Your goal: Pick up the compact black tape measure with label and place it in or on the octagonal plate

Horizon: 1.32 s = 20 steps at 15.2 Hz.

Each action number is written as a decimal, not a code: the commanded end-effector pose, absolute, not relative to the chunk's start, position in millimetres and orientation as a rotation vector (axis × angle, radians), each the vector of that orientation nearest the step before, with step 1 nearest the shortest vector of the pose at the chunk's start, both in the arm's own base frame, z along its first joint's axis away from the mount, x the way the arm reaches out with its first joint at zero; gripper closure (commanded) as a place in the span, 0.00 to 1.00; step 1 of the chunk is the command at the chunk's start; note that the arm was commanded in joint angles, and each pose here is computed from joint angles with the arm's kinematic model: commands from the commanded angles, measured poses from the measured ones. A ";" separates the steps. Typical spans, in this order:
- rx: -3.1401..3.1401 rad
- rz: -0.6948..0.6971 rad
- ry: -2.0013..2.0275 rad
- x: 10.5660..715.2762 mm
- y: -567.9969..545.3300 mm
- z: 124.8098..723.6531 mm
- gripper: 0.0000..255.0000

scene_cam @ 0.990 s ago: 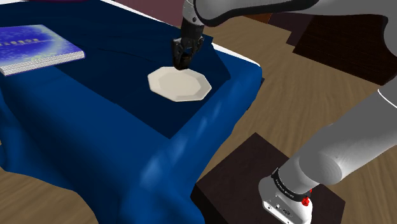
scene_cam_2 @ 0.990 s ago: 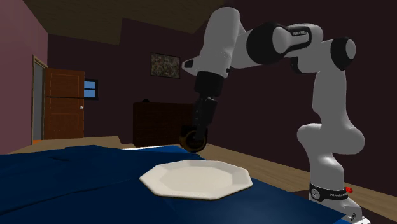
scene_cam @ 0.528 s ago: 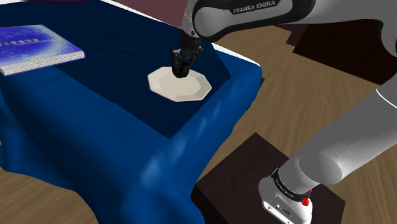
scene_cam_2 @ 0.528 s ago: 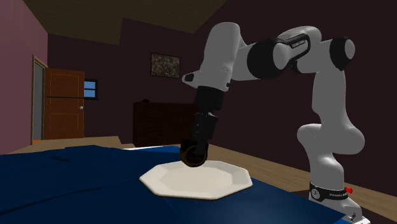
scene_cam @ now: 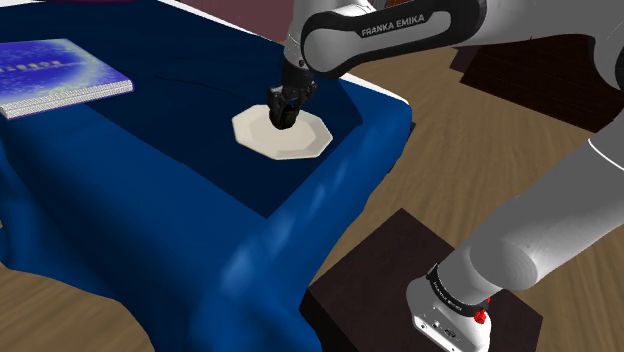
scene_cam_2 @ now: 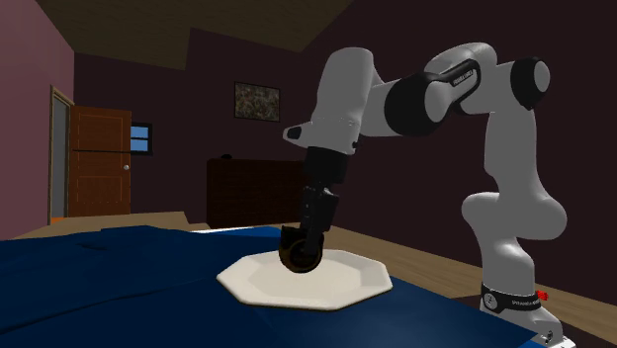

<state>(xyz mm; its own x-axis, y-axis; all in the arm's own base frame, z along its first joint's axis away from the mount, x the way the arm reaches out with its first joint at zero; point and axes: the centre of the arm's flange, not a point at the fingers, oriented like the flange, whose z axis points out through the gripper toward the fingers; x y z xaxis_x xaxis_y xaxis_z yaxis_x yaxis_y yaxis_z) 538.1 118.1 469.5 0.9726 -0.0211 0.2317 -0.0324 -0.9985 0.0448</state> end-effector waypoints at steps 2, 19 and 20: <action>3.072 0.361 -0.042 538.1 118.0 469.5 1.00; 3.072 0.361 -0.042 526.6 120.6 518.0 0.00; 3.072 0.361 -0.042 526.6 120.6 518.0 0.00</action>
